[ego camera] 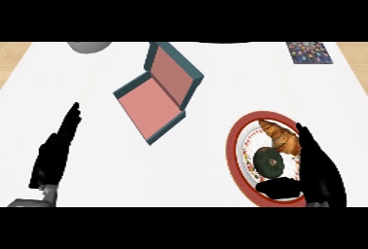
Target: Pick the squash from the plate and place it in the cardboard box
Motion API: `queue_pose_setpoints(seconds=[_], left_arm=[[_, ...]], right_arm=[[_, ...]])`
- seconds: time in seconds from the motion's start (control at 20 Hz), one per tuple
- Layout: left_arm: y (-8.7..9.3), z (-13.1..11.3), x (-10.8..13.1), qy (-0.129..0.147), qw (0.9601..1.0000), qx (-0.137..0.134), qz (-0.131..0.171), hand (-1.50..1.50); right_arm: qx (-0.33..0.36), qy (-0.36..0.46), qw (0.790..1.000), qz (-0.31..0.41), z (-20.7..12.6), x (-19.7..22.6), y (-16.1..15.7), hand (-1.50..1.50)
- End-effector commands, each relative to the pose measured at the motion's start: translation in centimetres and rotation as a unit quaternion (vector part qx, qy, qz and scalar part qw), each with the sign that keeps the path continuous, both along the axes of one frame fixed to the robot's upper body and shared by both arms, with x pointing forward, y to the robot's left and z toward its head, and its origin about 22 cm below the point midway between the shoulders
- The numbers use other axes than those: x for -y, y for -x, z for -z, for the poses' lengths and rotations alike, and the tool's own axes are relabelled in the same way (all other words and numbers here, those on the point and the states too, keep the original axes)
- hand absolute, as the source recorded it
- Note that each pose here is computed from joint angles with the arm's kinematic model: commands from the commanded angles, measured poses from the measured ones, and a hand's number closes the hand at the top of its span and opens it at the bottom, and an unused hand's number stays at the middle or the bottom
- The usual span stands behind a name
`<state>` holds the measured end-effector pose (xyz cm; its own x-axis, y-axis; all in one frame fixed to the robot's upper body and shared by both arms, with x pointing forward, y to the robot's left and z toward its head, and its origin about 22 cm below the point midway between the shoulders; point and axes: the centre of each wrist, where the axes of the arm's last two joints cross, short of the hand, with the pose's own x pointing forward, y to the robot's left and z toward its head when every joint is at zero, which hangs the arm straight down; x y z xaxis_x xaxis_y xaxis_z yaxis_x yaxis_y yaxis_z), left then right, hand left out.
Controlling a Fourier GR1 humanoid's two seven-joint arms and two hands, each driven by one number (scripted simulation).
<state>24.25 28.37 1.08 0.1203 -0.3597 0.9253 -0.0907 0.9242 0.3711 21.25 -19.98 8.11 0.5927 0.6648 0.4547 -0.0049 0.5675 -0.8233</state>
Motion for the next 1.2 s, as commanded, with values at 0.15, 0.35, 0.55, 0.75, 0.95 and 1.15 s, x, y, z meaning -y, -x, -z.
queue_pose_setpoints(seconds=[0.15, 0.35, 0.55, 0.75, 0.95, 1.15], left_arm=[[0.2, -1.6, -1.4, -0.009, 0.9999, 0.004, -0.002, 0.00], [1.1, 0.7, 0.0, 0.005, 1.0000, -0.006, -0.001, 0.00], [0.6, 0.4, -0.2, -0.002, 1.0000, 0.002, 0.001, 0.00], [0.9, -0.4, -1.5, 0.000, 1.0000, 0.003, -0.002, 0.00], [-1.0, -0.8, 0.1, -0.008, 1.0000, 0.001, -0.004, 0.00], [-0.1, -0.4, -0.7, 0.005, 1.0000, -0.007, 0.001, 0.00]], right_arm=[[-0.082, 0.011, 0.994, 0.071, 1.7, -1.4, -0.2, -1.50], [-0.085, 0.015, 0.994, 0.066, 0.4, -0.2, 0.2, -1.50], [-0.082, 0.010, 0.994, 0.065, 1.1, -2.1, -0.1, -1.50], [-0.077, 0.009, 0.995, 0.065, 0.6, -1.9, -0.6, -1.50], [-0.072, 0.006, 0.994, 0.078, 2.8, -2.0, -1.5, -1.50], [-0.072, 0.008, 0.995, 0.067, 2.7, -2.1, -0.6, -1.50]])
